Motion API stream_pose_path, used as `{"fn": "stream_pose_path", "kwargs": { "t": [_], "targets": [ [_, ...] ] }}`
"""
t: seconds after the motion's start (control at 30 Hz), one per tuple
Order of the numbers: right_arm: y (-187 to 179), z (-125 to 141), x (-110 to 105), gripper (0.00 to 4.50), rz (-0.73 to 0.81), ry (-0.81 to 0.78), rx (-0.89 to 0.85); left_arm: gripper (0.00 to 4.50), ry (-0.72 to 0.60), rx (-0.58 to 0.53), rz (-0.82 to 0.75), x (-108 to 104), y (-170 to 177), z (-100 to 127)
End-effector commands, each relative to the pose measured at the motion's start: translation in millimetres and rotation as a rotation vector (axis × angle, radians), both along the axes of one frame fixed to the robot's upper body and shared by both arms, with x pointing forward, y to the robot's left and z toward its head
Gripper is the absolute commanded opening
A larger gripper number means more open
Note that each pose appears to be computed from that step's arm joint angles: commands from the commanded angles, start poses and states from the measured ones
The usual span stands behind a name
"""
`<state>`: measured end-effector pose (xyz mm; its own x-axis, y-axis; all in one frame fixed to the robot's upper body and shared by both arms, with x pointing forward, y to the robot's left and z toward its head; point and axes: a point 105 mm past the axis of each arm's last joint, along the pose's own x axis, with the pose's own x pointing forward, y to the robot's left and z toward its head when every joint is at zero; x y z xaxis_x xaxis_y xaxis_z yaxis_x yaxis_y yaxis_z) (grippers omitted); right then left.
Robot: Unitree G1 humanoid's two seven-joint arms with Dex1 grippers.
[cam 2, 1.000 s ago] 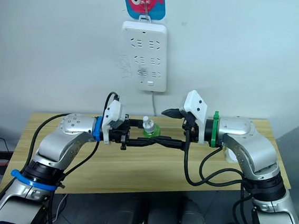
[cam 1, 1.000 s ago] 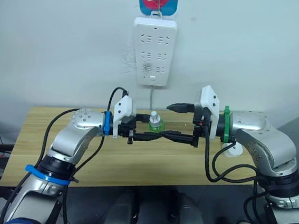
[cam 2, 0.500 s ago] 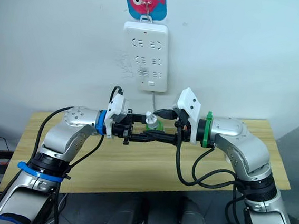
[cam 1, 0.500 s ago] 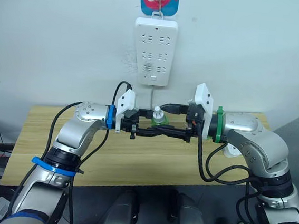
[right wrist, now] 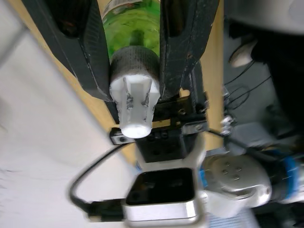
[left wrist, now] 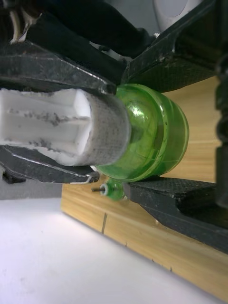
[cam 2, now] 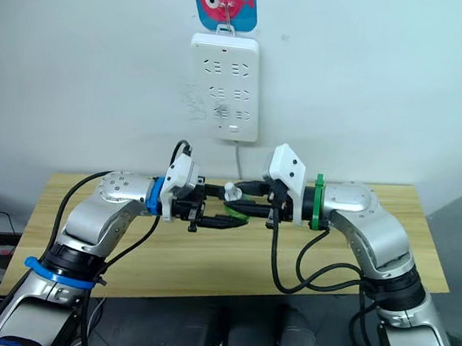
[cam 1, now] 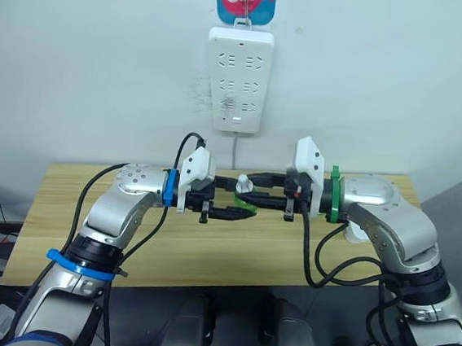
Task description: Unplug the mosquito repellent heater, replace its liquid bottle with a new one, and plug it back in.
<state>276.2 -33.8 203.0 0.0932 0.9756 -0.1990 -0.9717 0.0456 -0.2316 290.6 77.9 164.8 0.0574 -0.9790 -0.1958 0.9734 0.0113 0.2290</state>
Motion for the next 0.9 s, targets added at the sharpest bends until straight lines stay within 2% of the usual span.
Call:
{"fn": "stream_pose_path", "kwargs": {
  "t": [0.03,0.1,0.23,0.43,0.57,0.77,0.9],
  "targets": [
    [-8,10,-35,1.04,0.353,0.034,-0.025,2.22,-0.058,0.075,-0.2,-31,-3,-3],
    [-14,4,-39,1.04,0.459,0.046,-0.086,2.22,-0.06,0.105,-0.272,-43,0,-6],
    [-8,2,-22,1.04,0.465,-0.005,-0.11,2.22,-0.044,0.119,-0.276,-46,6,-2],
    [-27,-3,-5,3.16,0.261,-0.01,-0.109,2.22,-0.044,0.059,-0.09,-21,15,-3],
    [-35,-6,10,4.49,0.009,-0.049,-0.058,2.22,-0.047,0.017,0.03,-7,20,-9],
    [-17,1,13,4.49,-0.273,-0.046,0.099,2.22,-0.019,-0.06,0.178,19,17,-9],
    [-2,-2,8,4.49,-0.318,-0.045,0.124,2.22,-0.023,-0.071,0.181,26,7,-10]
  ]
}}
